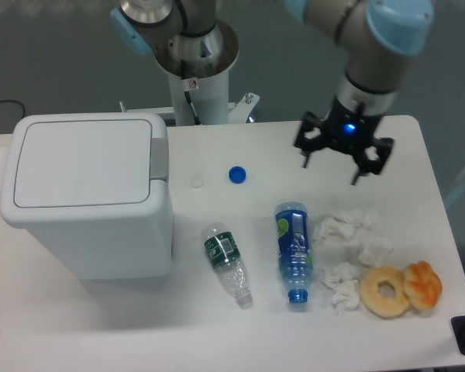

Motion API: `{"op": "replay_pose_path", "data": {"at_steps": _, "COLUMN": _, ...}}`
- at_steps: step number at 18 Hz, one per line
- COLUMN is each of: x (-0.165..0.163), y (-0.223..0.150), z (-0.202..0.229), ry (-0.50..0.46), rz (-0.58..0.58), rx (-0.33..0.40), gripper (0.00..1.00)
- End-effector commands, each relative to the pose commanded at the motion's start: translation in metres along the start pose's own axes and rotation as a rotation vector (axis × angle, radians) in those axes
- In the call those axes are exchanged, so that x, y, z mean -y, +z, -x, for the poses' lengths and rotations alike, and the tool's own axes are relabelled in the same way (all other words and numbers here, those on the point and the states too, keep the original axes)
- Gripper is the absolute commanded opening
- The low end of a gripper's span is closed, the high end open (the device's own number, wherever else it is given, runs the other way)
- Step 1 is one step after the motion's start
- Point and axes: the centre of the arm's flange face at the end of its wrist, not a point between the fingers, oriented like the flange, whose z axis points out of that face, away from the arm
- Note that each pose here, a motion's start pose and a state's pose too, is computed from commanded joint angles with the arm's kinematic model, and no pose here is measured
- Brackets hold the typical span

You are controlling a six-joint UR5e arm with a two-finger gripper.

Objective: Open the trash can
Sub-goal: 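Move the open gripper across the table toward the trash can lid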

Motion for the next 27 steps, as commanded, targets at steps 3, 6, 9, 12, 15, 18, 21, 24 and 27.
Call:
{"op": "replay_pose_path", "data": {"at_steps": 3, "x": 0.007, "y": -0.009, "z": -0.022, "ry": 0.014, "rz": -0.078, "rx": -0.037, "gripper": 0.08}}
{"op": "replay_pose_path", "data": {"at_steps": 6, "x": 0.002, "y": 0.000, "z": -0.036, "ry": 0.006, "rz": -0.098, "rx": -0.082, "gripper": 0.00}}
{"op": "replay_pose_path", "data": {"at_steps": 9, "x": 0.000, "y": -0.004, "z": -0.059, "ry": -0.050, "rz": -0.144, "rx": -0.117, "gripper": 0.00}}
{"op": "replay_pose_path", "data": {"at_steps": 12, "x": 0.009, "y": -0.018, "z": -0.083, "ry": -0.130, "rz": -0.244, "rx": -0.173, "gripper": 0.00}}
{"op": "replay_pose_path", "data": {"at_steps": 15, "x": 0.020, "y": -0.019, "z": -0.110, "ry": -0.147, "rz": -0.248, "rx": -0.201, "gripper": 0.00}}
{"op": "replay_pose_path", "data": {"at_steps": 18, "x": 0.024, "y": -0.014, "z": -0.120, "ry": -0.142, "rz": -0.246, "rx": -0.207, "gripper": 0.00}}
{"op": "replay_pose_path", "data": {"at_steps": 21, "x": 0.027, "y": -0.012, "z": -0.124, "ry": -0.148, "rz": -0.246, "rx": -0.210, "gripper": 0.00}}
{"op": "replay_pose_path", "data": {"at_steps": 24, "x": 0.031, "y": -0.003, "z": -0.129, "ry": -0.143, "rz": -0.241, "rx": -0.218, "gripper": 0.00}}
{"op": "replay_pose_path", "data": {"at_steps": 27, "x": 0.032, "y": 0.005, "z": -0.132, "ry": -0.147, "rz": -0.250, "rx": -0.211, "gripper": 0.00}}
